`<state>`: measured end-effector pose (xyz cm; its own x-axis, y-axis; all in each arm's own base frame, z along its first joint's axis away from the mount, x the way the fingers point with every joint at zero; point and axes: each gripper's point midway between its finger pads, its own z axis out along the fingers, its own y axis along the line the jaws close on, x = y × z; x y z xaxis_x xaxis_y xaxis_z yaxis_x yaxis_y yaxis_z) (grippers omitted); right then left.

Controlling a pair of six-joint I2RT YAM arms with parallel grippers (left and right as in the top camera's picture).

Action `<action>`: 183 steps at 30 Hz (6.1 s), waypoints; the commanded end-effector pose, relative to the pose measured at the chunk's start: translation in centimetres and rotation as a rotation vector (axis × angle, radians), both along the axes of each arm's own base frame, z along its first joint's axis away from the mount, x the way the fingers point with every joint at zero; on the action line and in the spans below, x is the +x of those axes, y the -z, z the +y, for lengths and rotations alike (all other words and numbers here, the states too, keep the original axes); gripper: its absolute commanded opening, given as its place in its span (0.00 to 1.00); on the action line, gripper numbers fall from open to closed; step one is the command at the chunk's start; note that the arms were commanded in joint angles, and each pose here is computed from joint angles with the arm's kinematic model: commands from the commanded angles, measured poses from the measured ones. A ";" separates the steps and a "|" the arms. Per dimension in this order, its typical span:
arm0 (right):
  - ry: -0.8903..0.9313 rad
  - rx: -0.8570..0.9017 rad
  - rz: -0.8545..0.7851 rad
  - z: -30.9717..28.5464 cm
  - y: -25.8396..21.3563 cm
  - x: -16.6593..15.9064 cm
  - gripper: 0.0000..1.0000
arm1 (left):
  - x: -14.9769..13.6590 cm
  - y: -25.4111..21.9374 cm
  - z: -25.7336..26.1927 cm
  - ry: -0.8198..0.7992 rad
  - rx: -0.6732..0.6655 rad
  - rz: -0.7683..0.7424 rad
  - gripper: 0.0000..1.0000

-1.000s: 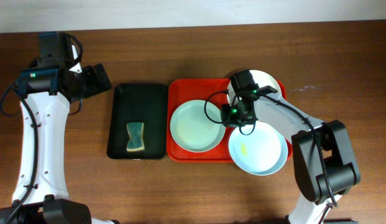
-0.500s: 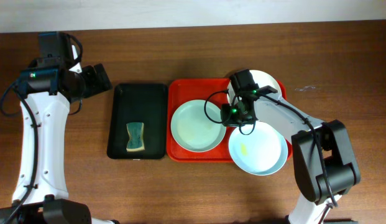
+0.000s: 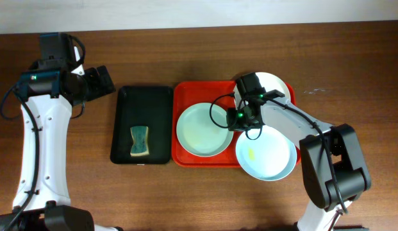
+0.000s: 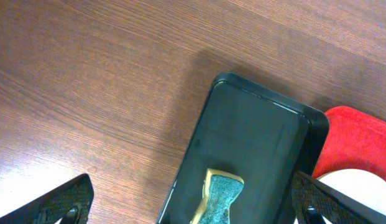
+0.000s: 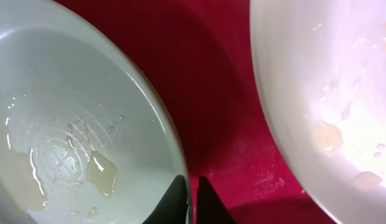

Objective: Clean dirty plates on tray and stack at the side

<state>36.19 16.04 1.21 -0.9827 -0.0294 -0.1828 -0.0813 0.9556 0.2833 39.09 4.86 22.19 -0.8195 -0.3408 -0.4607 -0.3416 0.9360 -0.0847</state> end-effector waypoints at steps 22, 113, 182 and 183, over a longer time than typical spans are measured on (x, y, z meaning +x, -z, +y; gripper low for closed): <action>0.052 0.131 0.118 -0.6 -5.0 0.5 0.04 | 0.0 -0.2 0.2 -0.014 -0.001 -0.006 0.99; -0.143 -0.636 -1.257 17.0 -27.7 8.0 0.04 | 0.0 -0.2 0.2 -0.014 -0.001 -0.006 0.99; 1.119 -0.043 -0.023 -34.1 -1.5 -3.5 0.04 | 0.0 -0.2 0.2 -0.014 -0.001 -0.006 0.99; 1.110 -0.046 -0.026 -33.8 -1.5 -3.3 0.04 | 0.0 -0.2 0.2 -0.014 -0.001 -0.006 0.99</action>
<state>32.36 -19.01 2.96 -0.4444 0.8638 -0.2374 0.8332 0.4958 0.2446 39.03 4.86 22.15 -0.8206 -0.3413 -0.4584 -0.3422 0.9359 -0.0842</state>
